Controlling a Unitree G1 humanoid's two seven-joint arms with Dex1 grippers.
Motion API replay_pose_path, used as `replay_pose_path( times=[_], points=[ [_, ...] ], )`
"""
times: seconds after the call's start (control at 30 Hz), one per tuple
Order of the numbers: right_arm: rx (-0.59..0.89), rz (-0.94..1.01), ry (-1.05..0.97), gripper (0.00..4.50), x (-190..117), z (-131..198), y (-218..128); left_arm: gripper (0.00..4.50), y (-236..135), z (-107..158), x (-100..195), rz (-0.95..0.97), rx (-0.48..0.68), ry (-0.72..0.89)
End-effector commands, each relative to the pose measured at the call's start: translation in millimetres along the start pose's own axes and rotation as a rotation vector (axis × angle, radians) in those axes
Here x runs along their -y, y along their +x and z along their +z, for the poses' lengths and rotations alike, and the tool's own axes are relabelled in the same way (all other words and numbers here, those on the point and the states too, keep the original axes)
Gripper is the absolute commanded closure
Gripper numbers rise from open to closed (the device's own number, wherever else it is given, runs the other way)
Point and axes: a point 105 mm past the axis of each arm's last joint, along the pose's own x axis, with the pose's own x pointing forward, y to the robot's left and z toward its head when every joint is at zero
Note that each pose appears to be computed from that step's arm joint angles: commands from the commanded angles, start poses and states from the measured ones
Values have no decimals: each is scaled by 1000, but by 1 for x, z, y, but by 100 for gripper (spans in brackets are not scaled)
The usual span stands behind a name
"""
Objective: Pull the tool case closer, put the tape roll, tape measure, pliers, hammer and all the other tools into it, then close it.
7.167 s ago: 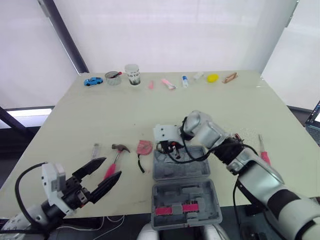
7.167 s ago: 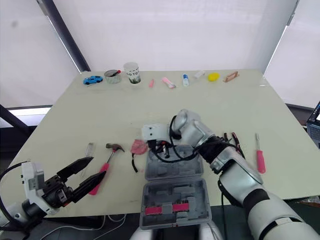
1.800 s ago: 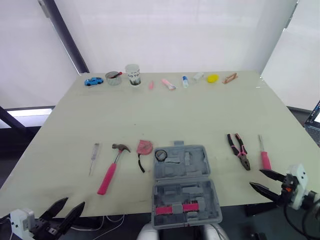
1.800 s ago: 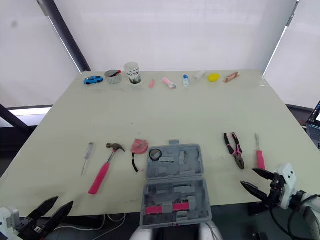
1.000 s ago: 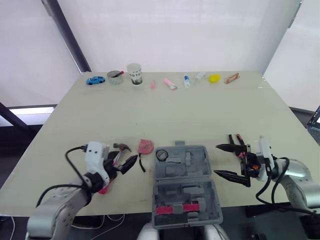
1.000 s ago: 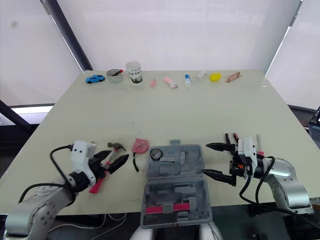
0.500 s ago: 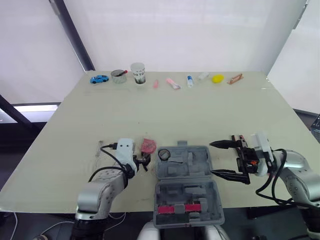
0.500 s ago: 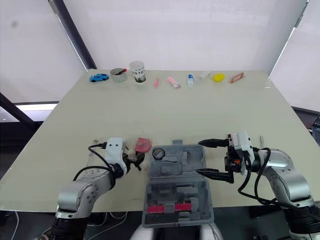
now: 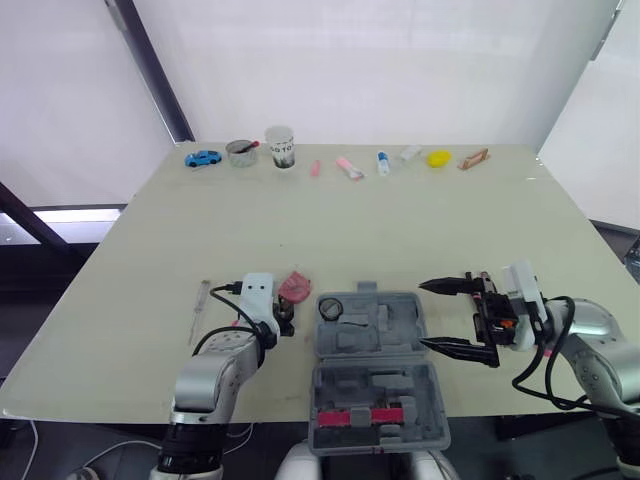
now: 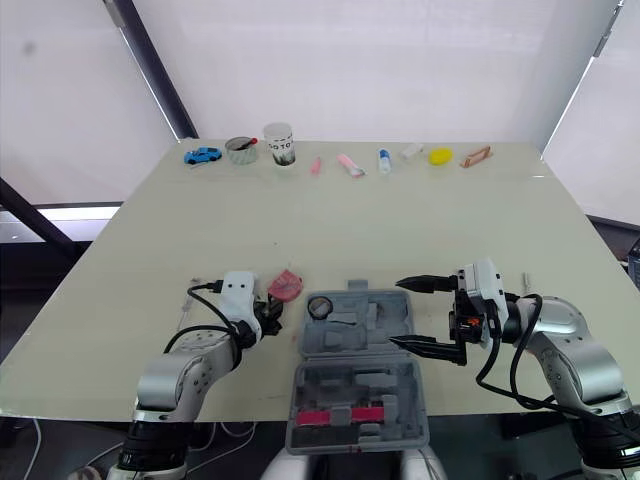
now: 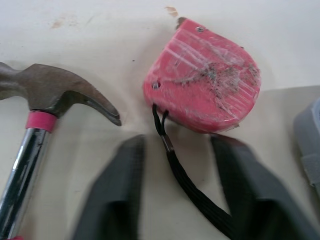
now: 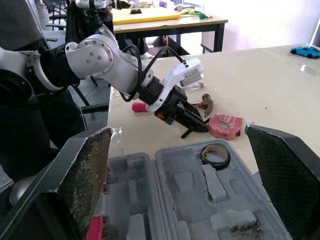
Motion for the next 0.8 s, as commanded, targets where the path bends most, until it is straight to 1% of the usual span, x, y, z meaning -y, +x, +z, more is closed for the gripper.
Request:
replay_pose_path(
  times=[0.03,0.07,0.2,0.33,0.6,0.8],
  points=[
    [24,1,-37,0,0,13,-3,439,1,-12,8,-44,-48,-1],
    [26,0,-35,0,0,13,-3,445,1,-13,8,-51,-49,2],
    [28,-3,-33,0,0,12,-2,445,-2,-16,8,-73,-54,13],
    [26,-5,-31,0,0,10,-2,445,-10,-21,11,-138,-67,28],
    [16,0,-25,0,-1,8,-3,445,-48,-43,7,-299,-126,86],
    [5,36,-8,0,-6,7,-4,445,-80,-64,12,-400,-195,89]
  ],
)
